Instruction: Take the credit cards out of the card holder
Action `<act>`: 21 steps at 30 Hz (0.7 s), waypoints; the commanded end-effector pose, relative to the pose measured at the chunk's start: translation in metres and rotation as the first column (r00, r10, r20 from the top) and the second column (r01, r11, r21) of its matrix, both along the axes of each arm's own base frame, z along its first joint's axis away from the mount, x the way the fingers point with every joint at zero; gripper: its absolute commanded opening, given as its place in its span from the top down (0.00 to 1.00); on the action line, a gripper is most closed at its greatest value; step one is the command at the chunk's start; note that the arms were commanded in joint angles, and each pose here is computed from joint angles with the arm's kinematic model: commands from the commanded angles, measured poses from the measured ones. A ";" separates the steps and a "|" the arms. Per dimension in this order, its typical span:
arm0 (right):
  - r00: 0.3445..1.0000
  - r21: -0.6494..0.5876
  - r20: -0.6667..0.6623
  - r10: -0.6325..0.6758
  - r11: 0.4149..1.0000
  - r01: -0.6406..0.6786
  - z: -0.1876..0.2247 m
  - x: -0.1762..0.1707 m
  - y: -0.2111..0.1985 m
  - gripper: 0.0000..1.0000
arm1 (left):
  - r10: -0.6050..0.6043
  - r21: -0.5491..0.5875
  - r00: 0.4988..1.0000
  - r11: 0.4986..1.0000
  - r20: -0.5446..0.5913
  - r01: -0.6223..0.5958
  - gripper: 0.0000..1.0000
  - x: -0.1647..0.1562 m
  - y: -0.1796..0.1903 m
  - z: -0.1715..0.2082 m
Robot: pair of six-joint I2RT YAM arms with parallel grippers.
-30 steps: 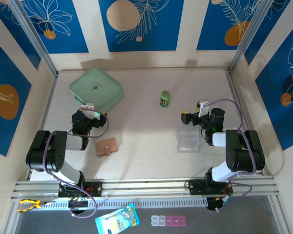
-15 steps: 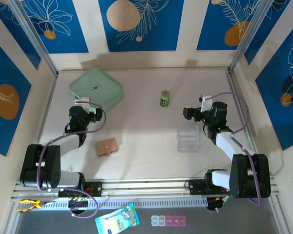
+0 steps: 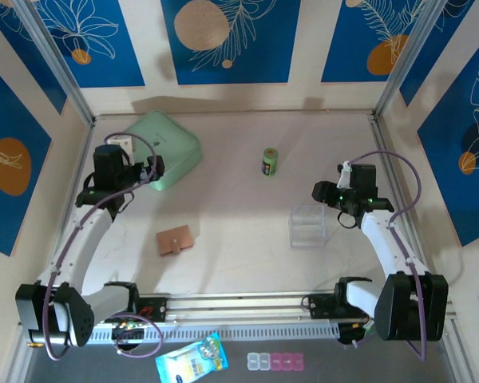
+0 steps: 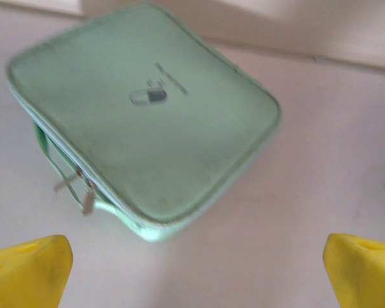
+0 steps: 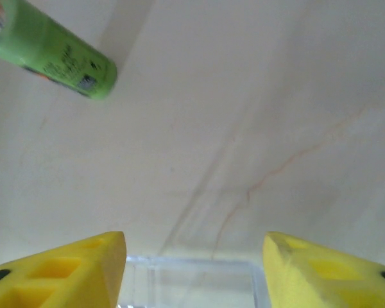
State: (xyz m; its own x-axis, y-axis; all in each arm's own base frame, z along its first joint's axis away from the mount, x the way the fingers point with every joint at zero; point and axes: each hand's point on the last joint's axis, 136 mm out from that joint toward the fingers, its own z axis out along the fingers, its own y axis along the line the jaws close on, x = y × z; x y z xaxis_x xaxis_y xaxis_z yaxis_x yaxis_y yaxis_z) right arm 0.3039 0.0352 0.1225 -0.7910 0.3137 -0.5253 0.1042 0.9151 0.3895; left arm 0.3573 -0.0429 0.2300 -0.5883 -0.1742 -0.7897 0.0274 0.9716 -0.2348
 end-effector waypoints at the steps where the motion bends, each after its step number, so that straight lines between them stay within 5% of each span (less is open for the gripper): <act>1: 0.990 0.028 -0.140 -0.024 0.999 0.028 -0.011 -0.019 0.001 0.50 | -0.102 -0.059 0.977 0.994 -0.186 0.092 0.00 -0.032 -0.019 -0.015; 8: 0.968 -0.052 -0.236 -0.087 0.996 0.077 -0.023 -0.031 -0.014 0.63 | -0.064 0.113 0.975 0.990 -0.212 0.089 0.00 -0.035 0.004 -0.038; 21: 0.952 -0.035 -0.301 -0.049 0.999 0.040 -0.047 -0.026 -0.002 0.69 | -0.068 0.160 0.983 0.982 -0.168 0.096 0.00 -0.041 0.009 -0.038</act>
State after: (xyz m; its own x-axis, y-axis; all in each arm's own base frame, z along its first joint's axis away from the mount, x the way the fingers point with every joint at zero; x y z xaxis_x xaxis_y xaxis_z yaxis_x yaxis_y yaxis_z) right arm 0.2708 0.0283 0.0710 -0.9008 0.3392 -0.2710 0.2577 0.9201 0.2950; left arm 0.3168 -0.0367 0.1933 -0.7219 -0.0240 -0.6916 0.0741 0.9910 -0.1117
